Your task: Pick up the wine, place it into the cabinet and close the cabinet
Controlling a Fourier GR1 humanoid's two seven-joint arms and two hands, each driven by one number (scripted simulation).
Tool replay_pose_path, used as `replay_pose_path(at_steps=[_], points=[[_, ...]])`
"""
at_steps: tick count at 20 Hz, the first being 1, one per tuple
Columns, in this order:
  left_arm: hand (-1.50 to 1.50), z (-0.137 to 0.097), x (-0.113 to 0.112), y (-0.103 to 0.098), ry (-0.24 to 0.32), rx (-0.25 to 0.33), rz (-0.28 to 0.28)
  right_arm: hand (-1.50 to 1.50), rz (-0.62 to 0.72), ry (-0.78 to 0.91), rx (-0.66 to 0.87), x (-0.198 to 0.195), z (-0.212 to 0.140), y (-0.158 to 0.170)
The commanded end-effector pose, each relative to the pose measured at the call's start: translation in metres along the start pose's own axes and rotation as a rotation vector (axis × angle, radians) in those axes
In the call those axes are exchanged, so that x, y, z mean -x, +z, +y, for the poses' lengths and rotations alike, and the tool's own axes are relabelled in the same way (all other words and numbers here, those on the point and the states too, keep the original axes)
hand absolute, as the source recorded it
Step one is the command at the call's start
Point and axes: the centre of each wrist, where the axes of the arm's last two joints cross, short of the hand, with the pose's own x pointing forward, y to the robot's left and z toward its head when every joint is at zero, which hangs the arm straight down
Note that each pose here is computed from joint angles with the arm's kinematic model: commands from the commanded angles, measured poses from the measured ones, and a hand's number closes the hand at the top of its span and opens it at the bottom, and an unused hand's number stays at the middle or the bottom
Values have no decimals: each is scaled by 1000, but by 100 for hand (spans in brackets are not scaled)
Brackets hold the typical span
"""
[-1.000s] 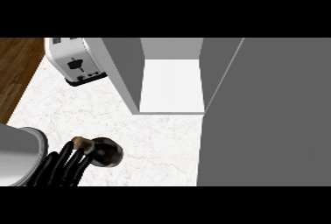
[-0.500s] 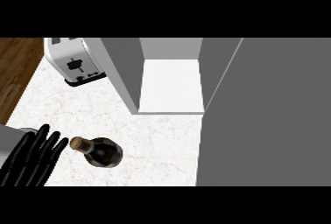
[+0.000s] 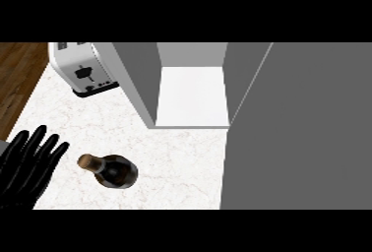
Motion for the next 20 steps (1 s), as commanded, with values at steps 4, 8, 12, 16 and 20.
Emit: replay_pose_path(at_steps=[4, 8, 12, 16, 20], points=[[-150, 37, 12, 11, 51, 32, 38, -150, -47, -13, -24, -28, 1, 20], [-150, 24, 40, -6, 47, 33, 69, -150, -40, -14, -49, -37, -1, 27], [-150, 36, 38, -8, 41, 30, 68, -150, -50, -23, -38, -27, 5, 21], [-150, 56, 78, -7, 23, -40, 18, -150, -38, -20, -53, -47, 1, 14], [-150, 68, 92, -9, -2, -41, 42, -150, -59, -12, -31, -41, -1, 17]])
